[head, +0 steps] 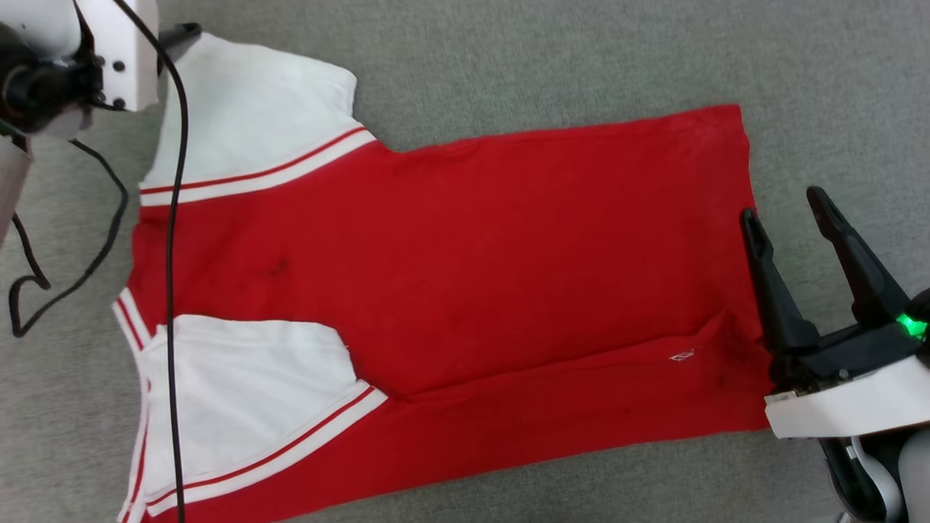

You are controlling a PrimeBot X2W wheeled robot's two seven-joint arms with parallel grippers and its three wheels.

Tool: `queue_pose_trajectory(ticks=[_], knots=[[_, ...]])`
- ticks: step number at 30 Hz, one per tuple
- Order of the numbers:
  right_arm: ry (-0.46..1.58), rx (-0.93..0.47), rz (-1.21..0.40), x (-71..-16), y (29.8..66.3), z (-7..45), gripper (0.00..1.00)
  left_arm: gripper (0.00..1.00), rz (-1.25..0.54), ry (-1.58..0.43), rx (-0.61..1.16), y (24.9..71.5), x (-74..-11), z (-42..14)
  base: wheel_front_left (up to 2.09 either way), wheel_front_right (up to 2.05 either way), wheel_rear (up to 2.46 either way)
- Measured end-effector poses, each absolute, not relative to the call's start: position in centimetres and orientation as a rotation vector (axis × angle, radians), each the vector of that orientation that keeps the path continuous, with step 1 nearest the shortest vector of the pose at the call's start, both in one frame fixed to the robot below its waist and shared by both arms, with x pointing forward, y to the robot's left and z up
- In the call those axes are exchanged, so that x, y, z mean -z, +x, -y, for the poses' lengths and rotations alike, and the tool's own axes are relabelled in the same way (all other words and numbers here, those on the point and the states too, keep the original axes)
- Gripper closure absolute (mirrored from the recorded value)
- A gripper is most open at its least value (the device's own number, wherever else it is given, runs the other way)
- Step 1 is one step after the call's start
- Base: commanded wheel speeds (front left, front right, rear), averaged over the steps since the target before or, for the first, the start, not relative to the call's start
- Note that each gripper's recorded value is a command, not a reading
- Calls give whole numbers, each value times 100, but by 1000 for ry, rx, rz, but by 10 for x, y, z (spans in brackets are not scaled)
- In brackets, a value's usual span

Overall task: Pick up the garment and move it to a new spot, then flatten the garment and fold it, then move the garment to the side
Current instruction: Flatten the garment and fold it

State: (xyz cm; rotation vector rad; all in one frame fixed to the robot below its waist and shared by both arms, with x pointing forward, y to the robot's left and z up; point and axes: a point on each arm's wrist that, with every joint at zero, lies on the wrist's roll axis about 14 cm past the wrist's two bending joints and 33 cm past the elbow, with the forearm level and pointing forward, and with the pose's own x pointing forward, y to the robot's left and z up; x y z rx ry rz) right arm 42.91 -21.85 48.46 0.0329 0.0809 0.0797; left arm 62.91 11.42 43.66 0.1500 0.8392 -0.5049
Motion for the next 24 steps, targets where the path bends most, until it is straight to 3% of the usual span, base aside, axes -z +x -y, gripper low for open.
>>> queue_pose_trajectory(ticks=[10, 11, 12, 18, 24], knots=[[34, -61, -136, -456, 437, 224, 0, 0, -1071, 191, 523, 620, -367, -112, 0, 0, 0], [36, -59, -139, -454, 437, 225, 0, 55, -1081, 196, 526, 619, -365, -112, 0, 0, 0], [37, -59, -141, -453, 438, 225, 0, 100, -1084, 198, 526, 618, -365, -113, 0, 0, 0], [13, -65, -104, -464, 448, 230, 0, 100, -1039, 224, 549, 615, -372, -108, 0, 0, 0], [-100, -87, -10, -513, 466, 243, 0, 100, -908, 237, 582, 613, -404, -98, 0, 0, 0]])
